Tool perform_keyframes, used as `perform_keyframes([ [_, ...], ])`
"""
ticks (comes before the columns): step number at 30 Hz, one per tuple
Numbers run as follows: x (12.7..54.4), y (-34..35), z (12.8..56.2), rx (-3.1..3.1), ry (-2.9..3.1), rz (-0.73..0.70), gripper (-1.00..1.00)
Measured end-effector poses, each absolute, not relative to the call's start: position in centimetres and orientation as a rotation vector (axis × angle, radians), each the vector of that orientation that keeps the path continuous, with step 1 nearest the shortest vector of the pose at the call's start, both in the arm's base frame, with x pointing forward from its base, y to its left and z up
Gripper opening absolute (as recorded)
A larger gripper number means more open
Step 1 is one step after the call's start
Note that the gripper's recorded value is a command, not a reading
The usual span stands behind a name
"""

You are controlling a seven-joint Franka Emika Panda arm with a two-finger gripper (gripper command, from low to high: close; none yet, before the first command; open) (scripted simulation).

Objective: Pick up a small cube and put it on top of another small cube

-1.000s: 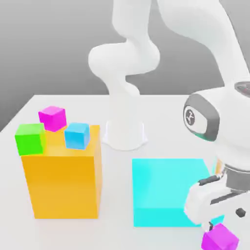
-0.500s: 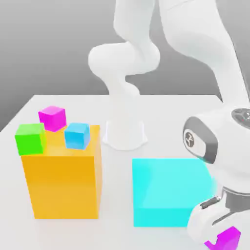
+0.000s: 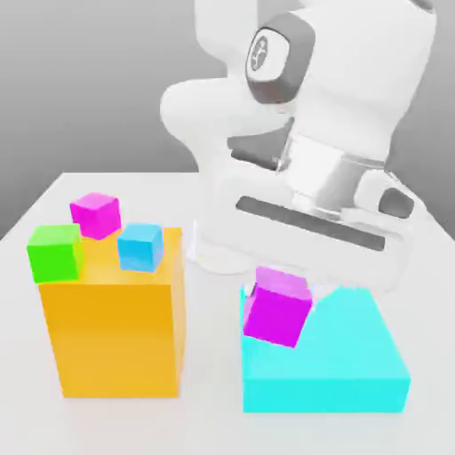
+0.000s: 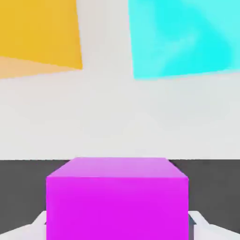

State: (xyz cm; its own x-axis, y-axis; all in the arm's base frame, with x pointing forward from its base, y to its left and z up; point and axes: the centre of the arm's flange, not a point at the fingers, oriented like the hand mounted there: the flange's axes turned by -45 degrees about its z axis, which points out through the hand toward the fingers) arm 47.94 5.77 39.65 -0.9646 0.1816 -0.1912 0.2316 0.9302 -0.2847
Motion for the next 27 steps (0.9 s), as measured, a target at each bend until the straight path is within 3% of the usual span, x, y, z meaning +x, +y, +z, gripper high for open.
perform_keyframes([
  [7, 43.2, -1.5, 46.8, 0.838, 2.756, -0.449, -1.0],
  [14, 37.2, -8.6, 50.7, 1.325, 2.564, -0.344, -1.0],
  [20, 32.1, -14.0, 50.9, 1.704, 2.405, -0.215, -1.0],
  [27, 27.2, -18.7, 47.9, 2.097, 2.25, -0.061, -1.0],
])
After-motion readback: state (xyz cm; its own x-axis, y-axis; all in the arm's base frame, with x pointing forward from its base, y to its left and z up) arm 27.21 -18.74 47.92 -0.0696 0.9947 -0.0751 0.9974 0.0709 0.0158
